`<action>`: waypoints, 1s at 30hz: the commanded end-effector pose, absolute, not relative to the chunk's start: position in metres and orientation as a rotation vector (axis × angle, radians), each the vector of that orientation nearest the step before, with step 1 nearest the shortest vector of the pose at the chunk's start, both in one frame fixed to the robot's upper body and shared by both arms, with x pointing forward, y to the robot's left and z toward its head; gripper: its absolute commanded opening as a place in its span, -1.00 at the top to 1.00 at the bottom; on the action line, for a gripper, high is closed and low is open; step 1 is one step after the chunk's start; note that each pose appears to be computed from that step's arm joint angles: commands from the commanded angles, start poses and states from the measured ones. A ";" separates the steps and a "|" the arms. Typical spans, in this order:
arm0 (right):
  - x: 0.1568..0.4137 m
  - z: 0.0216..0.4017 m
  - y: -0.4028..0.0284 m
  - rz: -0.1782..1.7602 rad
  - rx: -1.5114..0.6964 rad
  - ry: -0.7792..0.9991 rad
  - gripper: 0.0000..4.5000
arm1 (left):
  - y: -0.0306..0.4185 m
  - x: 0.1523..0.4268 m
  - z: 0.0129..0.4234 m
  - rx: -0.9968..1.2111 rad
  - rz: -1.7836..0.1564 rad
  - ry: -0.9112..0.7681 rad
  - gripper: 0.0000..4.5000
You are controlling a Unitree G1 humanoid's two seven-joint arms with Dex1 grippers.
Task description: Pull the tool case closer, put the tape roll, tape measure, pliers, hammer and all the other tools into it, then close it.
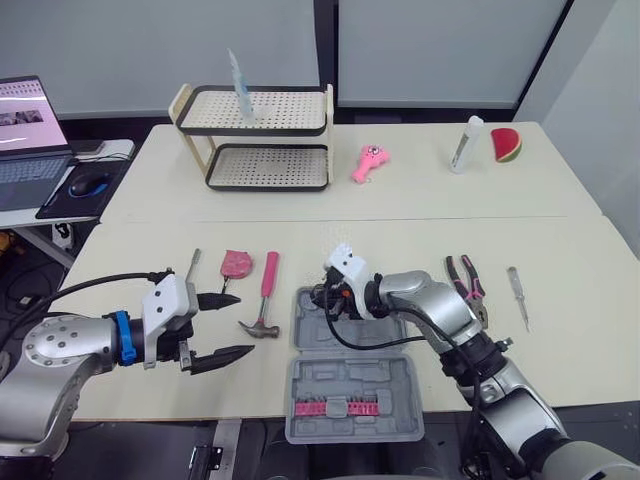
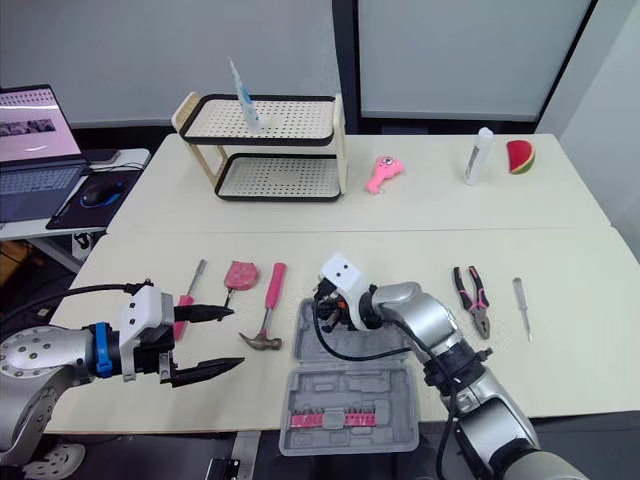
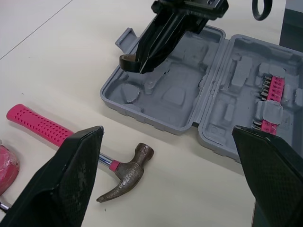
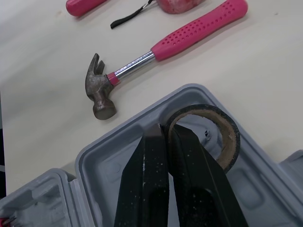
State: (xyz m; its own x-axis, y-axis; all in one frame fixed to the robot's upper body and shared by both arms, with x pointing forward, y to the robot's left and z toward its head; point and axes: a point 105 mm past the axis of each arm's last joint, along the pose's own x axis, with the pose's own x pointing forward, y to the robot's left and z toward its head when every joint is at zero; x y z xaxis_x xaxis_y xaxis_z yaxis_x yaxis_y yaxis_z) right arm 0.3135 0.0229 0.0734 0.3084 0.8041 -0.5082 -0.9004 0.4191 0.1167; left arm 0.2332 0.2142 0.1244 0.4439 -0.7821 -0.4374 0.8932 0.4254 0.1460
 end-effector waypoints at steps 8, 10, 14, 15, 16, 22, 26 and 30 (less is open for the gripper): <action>0.319 0.083 0.048 1.183 -0.239 0.469 1.00 | 0.212 0.221 0.134 0.407 -1.124 0.321 -1.00; 0.319 0.081 0.049 1.185 -0.242 0.472 1.00 | 0.212 0.220 0.134 0.407 -1.122 0.320 -1.00; 0.319 0.078 0.050 1.187 -0.246 0.476 1.00 | 0.210 0.220 0.135 0.406 -1.123 0.319 -1.00; 0.319 0.077 0.050 1.186 -0.248 0.478 1.00 | 0.209 0.220 0.135 0.407 -1.123 0.319 -1.00; 0.320 0.076 0.050 1.184 -0.250 0.479 1.00 | 0.209 0.220 0.135 0.408 -1.122 0.318 -1.00; 0.320 0.083 0.052 1.193 -0.237 0.452 0.72 | 0.208 0.222 0.137 0.410 -1.114 0.316 -1.00; 0.312 0.094 0.054 1.248 -0.216 0.432 0.44 | 0.208 0.223 0.137 0.409 -1.110 0.317 -1.00; 0.312 0.098 0.046 1.271 -0.229 0.369 0.44 | 0.211 0.225 0.138 0.409 -1.100 0.319 -1.00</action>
